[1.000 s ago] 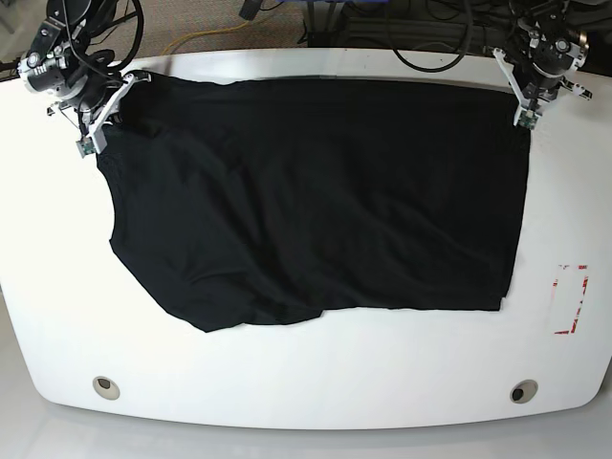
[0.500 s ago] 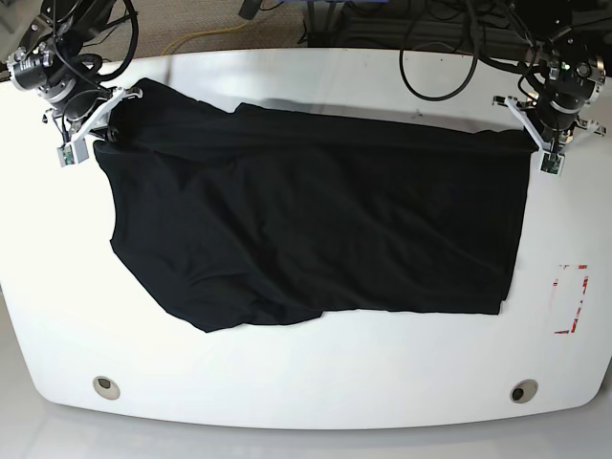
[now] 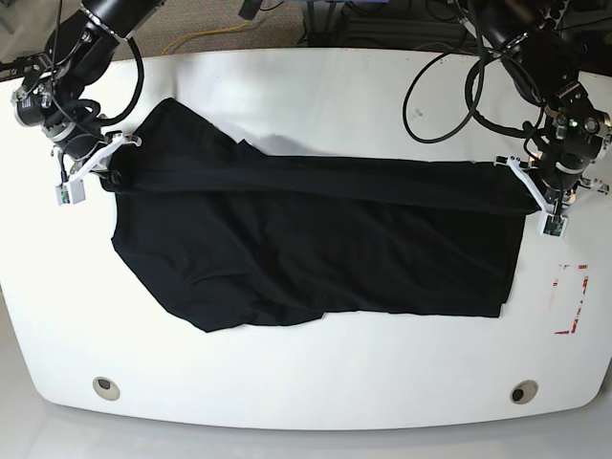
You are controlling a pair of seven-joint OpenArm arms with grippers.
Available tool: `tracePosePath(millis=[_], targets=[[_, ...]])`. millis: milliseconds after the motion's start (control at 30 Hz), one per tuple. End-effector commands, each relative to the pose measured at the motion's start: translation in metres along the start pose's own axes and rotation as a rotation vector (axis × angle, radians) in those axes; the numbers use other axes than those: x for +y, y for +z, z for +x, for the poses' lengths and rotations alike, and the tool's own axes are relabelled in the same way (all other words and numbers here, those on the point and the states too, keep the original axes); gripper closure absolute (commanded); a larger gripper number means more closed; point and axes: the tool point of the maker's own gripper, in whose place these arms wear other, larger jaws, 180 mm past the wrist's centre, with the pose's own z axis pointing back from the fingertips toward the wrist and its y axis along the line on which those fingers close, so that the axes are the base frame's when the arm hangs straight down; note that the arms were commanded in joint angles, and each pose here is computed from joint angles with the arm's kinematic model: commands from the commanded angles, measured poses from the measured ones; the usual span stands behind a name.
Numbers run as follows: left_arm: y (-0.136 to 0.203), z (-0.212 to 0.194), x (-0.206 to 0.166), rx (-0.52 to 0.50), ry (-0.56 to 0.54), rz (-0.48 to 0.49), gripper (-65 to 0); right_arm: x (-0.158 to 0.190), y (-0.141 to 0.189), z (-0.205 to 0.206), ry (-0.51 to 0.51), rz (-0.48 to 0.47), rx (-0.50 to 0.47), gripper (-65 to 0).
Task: Fold the T-shirt properly
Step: 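Pull both grippers along the shirt edge toward the table center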
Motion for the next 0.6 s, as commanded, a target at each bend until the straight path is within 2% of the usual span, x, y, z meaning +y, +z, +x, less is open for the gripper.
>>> tracePosePath(millis=[0,100,233,367,467,567], targets=[[-0.007,0.025,0.009,-0.039,-0.058,0.009,0.0,-0.007,-0.009,0.023,-0.026,0.016,-0.057,0.0],[-0.020,0.025,0.008,-0.022,-0.068,-0.019,0.0,-0.015,-0.018,0.030,-0.055,0.032,-0.068,0.0],[-0.040,0.031,0.009,-0.052,-0.040,-0.060,0.0,-0.014,-0.034,0.035,-0.067,0.074,-0.066,0.0],[-0.057,0.030,0.003,-0.024,-0.075,-0.109,-0.4,-0.017,-0.043,0.039,-0.082,0.092,-0.083,-0.6],[-0.068,0.027,-0.004,0.008,-0.099,-0.145,-3.6,-0.023,-0.048,0.040,-0.091,0.098,-0.097,-13.6],[-0.079,0.021,-0.012,0.050,-0.135,-0.182,-20.3,-0.028,-0.050,0.040,-0.092,0.096,-0.101,-33.5]])
